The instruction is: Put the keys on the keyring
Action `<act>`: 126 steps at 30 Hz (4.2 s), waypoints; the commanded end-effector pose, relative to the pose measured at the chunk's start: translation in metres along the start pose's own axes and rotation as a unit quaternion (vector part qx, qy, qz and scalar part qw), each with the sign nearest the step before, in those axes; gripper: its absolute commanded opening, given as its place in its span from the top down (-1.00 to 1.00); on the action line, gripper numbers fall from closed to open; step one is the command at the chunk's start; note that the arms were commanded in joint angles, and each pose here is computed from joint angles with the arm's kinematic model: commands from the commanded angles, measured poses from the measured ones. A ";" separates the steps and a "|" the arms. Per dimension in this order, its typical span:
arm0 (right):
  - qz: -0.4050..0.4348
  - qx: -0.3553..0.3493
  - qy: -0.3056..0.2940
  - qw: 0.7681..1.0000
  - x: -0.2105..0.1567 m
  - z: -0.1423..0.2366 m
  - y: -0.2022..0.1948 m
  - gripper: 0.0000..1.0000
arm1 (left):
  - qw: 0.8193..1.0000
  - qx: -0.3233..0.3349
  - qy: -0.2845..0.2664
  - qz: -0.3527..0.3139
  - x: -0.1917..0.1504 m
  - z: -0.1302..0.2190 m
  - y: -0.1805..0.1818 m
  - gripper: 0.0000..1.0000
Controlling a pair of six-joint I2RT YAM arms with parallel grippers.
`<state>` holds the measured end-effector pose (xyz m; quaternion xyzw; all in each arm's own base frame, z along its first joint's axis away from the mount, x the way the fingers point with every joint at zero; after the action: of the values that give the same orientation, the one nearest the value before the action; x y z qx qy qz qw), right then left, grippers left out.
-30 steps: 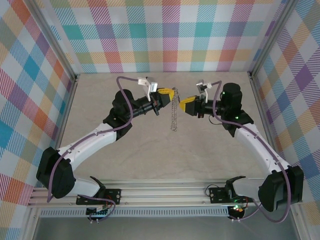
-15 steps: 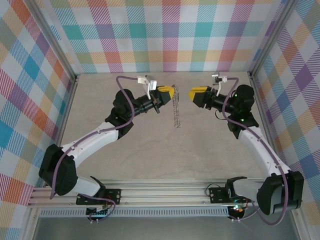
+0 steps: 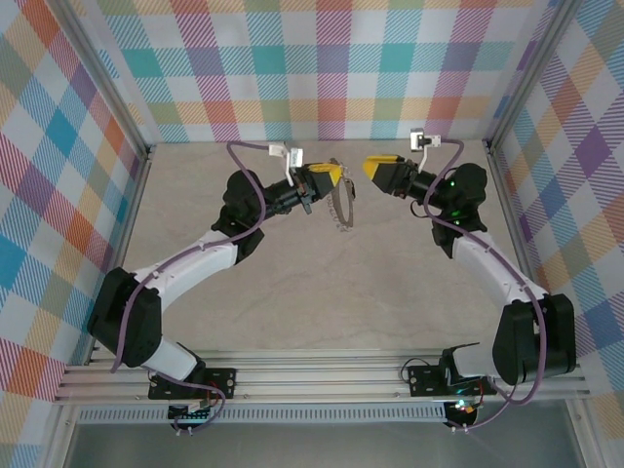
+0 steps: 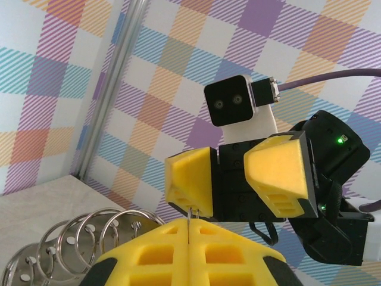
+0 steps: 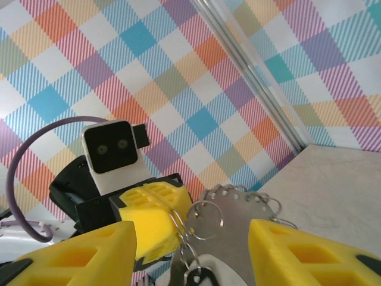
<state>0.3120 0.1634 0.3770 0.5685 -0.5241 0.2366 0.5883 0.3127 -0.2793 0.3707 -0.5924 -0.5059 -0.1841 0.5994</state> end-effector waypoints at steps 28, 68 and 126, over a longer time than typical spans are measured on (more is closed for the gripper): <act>0.026 0.081 0.016 0.996 -0.001 -0.027 0.018 0.71 | 0.998 -0.053 -0.036 -0.017 0.029 -0.007 -0.020 1.00; -0.024 -0.050 0.124 0.991 -0.024 -0.025 -0.007 1.00 | 0.991 0.113 0.064 -0.033 0.078 0.048 0.040 -0.24; 0.008 0.118 0.183 0.976 -0.002 -0.027 0.011 1.00 | 0.950 -0.063 0.299 0.058 0.029 -0.018 0.010 0.24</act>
<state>0.3206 0.1943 0.3704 0.5757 -0.3630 0.3765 0.6286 0.3459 -0.2810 0.3782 -0.5696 -0.2399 -0.3368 0.7103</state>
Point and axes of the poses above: each hand's point on the last joint's axis, 136 mm out from that joint toward the fingers, its own z axis back along the fingers, its own y axis along the line the jaws close on, x = y × z, the point moved 6 cm from there along z, back along the fingers, and after that the axes turned 10 degrees about z, right-handed, at the moved point
